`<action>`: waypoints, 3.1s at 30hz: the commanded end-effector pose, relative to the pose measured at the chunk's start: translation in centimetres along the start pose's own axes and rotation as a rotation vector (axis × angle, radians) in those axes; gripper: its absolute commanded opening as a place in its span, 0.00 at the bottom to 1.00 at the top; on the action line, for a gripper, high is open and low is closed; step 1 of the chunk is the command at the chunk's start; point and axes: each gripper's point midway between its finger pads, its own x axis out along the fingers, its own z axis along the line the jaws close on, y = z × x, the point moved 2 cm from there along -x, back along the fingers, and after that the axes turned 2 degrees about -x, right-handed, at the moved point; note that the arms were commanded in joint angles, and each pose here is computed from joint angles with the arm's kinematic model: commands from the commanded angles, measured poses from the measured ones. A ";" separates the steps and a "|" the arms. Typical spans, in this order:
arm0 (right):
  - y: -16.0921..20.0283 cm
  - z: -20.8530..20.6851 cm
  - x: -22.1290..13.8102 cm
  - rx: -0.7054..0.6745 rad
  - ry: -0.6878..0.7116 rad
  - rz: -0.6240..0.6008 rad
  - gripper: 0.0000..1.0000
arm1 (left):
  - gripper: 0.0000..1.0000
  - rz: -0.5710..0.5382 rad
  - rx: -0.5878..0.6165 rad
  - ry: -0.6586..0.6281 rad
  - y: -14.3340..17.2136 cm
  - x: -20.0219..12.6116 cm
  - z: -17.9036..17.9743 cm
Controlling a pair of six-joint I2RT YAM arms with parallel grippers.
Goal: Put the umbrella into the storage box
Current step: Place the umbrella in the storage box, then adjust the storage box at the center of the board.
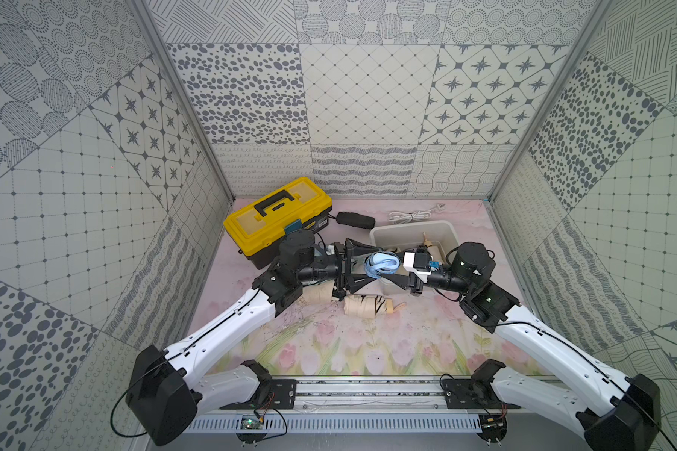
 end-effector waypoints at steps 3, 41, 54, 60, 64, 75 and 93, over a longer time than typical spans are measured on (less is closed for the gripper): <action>0.8 -2.0 -1.2 0.182 0.152 0.031 0.24 | 0.77 -0.464 0.266 -0.009 -5.3 -4.9 0.4; 15.5 -12.1 -1.9 1.095 0.369 0.703 0.18 | 0.41 -0.338 0.945 -0.623 -15.5 9.4 6.2; 19.8 -9.0 -0.3 1.311 0.241 0.757 0.17 | 0.19 -0.284 0.979 -0.611 -15.6 11.2 5.3; 22.1 -7.7 -0.1 1.385 0.239 0.803 0.17 | 0.18 -0.278 0.983 -0.579 -15.3 11.7 4.6; 23.7 -7.2 0.0 1.408 0.260 0.825 0.17 | 0.17 -0.272 0.979 -0.572 -15.2 11.9 4.6; 27.9 -6.6 -0.1 1.457 0.380 0.880 0.37 | 0.19 -0.294 0.943 -0.564 -15.1 11.9 4.4; 24.3 -5.7 -4.5 1.345 0.513 0.885 0.58 | 0.23 -0.308 0.981 -0.548 -14.2 11.1 2.9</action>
